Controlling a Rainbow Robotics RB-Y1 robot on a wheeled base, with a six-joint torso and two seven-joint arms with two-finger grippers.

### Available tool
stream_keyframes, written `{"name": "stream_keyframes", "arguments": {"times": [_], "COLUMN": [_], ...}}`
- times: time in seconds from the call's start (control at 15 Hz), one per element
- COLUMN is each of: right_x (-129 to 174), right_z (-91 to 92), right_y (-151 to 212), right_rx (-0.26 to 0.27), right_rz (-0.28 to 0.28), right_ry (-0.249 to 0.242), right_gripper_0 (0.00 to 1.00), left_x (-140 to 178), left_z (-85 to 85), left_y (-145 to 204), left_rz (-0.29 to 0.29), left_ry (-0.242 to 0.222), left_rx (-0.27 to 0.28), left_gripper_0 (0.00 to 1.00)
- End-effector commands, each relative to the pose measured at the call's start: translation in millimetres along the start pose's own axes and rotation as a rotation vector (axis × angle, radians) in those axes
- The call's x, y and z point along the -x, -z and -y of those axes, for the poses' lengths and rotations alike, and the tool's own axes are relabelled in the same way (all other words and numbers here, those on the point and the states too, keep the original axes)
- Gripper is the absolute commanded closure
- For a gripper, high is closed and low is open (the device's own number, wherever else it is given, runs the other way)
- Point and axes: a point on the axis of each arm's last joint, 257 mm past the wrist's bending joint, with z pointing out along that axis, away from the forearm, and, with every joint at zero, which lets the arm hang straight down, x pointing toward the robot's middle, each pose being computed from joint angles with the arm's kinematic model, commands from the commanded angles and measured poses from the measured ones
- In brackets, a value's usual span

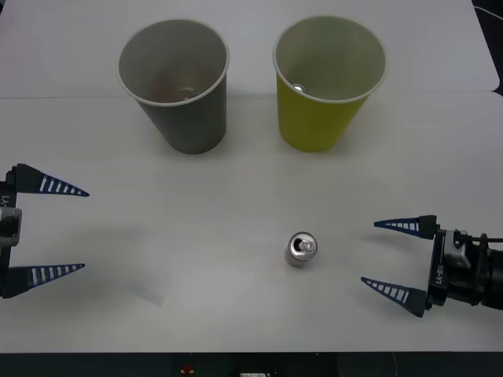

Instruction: Put the can into the green bin and the plastic bottle into the gray bin

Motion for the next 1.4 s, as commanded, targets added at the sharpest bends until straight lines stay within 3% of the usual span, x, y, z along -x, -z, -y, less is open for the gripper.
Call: {"name": "stream_keyframes", "arguments": {"times": [0.07,0.47,1.07,1.4], "right_x": [-1,-4,2,1], "right_z": [-4.9,-12.5,-23.2,-32.3], "right_y": [-18,-63,-113,-136], "right_rx": [0.008,0.014,-0.007,-0.003], "right_rz": [0.047,0.117,0.144,0.168], "right_ry": [-0.018,0.000,0.016,0.000], "right_gripper_0": [0.00,0.00,0.00,0.00], "left_x": [0,0,0,0], "left_z": [0.0,0.0,0.0,0.0], "left_y": [0,0,0,0], "left_rz": [0.000,0.000,0.000,0.000], "left_ry": [0.000,0.000,0.000,0.000], "left_rx": [0.000,0.000,0.000,0.000], "left_gripper_0": [0.00,0.00,0.00,0.00]}}
